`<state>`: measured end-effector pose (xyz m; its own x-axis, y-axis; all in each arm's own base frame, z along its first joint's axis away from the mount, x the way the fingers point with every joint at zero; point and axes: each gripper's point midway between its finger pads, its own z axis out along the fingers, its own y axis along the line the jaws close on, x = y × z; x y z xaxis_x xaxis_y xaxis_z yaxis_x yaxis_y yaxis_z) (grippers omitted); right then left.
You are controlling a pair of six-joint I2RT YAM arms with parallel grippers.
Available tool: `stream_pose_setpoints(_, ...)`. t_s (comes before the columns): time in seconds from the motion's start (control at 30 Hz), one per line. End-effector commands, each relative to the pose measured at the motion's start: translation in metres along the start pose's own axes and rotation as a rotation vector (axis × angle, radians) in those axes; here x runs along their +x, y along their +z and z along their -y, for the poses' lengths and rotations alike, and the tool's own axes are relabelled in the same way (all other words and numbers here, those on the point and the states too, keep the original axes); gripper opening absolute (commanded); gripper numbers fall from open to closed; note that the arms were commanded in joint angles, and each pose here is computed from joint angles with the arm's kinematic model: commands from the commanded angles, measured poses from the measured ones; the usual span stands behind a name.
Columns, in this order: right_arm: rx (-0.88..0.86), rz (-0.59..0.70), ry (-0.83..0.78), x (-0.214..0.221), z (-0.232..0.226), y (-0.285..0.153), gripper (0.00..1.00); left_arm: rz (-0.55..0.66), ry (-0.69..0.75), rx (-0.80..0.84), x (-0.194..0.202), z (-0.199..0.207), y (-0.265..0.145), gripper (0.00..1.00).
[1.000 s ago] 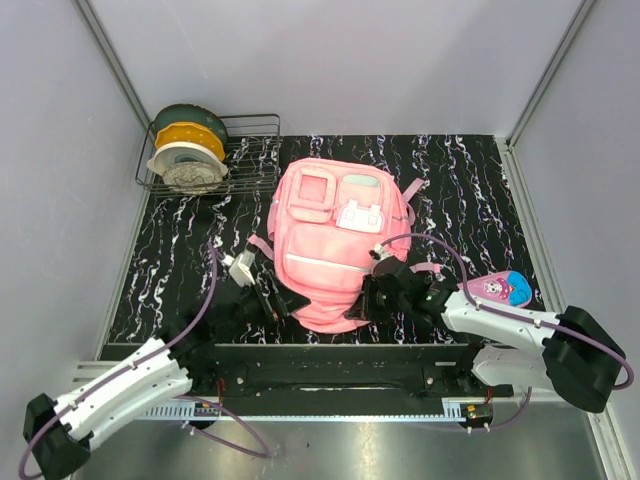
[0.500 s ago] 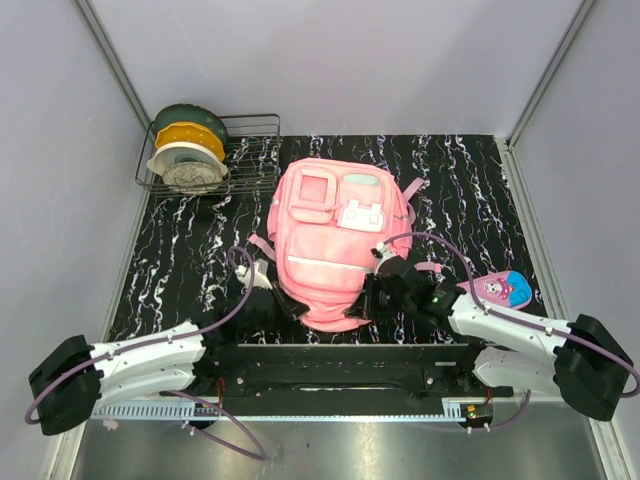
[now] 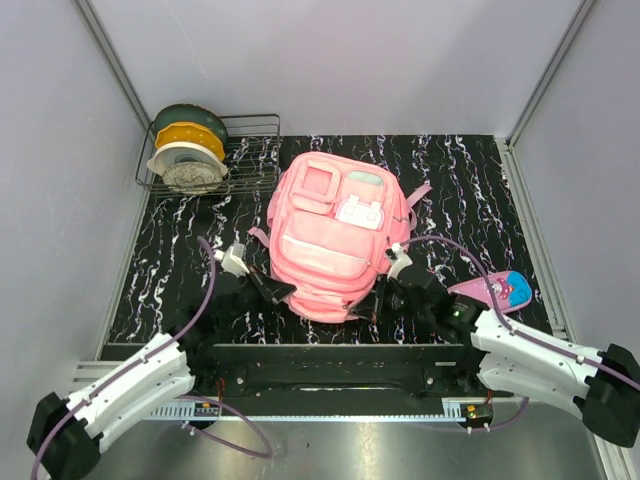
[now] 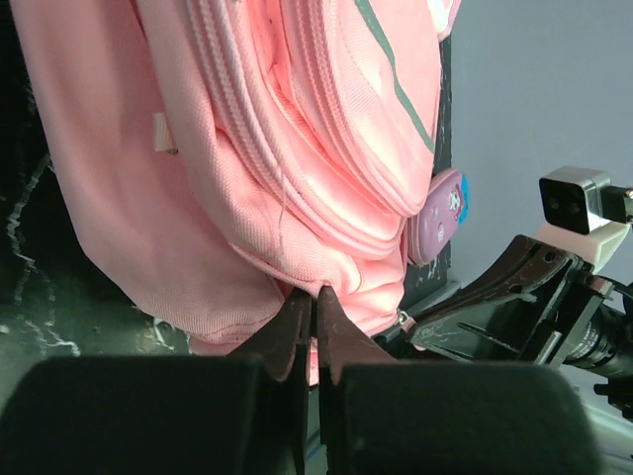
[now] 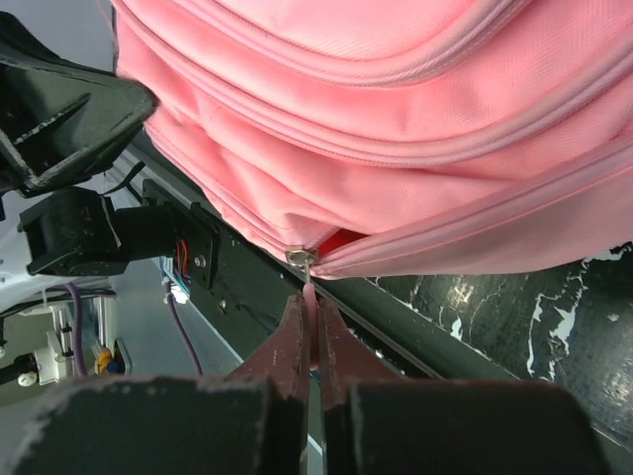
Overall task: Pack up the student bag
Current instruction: Zip the student bag at the center of the board.
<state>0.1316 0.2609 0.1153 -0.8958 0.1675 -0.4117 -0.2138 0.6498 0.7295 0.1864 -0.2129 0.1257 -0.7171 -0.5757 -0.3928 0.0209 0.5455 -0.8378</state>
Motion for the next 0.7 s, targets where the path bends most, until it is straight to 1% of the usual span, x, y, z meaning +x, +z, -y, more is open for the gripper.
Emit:
stream_pose_setpoints(0.0,0.259,-0.094,0.042,0.027,0.058,-0.004,0.00,0.213,0.084,-0.030,-0.065,0.006,-0.019,0.00)
stream_pose_setpoints(0.13,0.318,-0.049,0.044,0.017,0.065,-0.001,0.00,0.237,0.068,-0.047,-0.072,-0.004,-0.029,0.00)
stream_pose_setpoints(0.2,0.329,-0.038,0.048,0.015,0.066,-0.002,0.00,0.227,0.069,-0.052,-0.071,-0.009,-0.032,0.00)
stream_pose_setpoints(0.23,0.322,-0.032,0.049,0.013,0.063,-0.002,0.00,0.221,0.073,-0.054,-0.070,-0.010,-0.032,0.00)
stream_pose_setpoints(0.27,0.281,-0.065,0.027,0.017,0.056,-0.002,0.00,0.221,0.073,-0.058,-0.071,-0.012,-0.032,0.00)
stream_pose_setpoints(0.33,0.258,-0.071,0.026,0.018,0.050,-0.005,0.00,0.206,0.081,-0.056,-0.069,-0.013,-0.030,0.00)
stream_pose_setpoints(0.37,0.306,-0.062,0.043,0.019,0.060,-0.010,0.00,0.210,0.083,-0.057,-0.071,-0.012,-0.029,0.00)
stream_pose_setpoints(0.43,0.325,-0.046,0.047,0.023,0.070,-0.017,0.00,0.216,0.083,-0.058,-0.074,-0.013,-0.028,0.00)
stream_pose_setpoints(0.53,0.332,-0.058,0.119,0.036,0.078,-0.026,0.00,0.225,0.077,-0.052,-0.080,-0.011,-0.027,0.00)
stream_pose_setpoints(0.57,0.305,-0.099,0.130,0.045,0.075,-0.029,0.00,0.235,0.079,-0.044,-0.084,-0.009,-0.027,0.00)
stream_pose_setpoints(0.67,0.290,-0.153,0.158,0.063,0.081,-0.033,0.00,0.248,0.074,-0.012,-0.089,-0.003,-0.024,0.00)
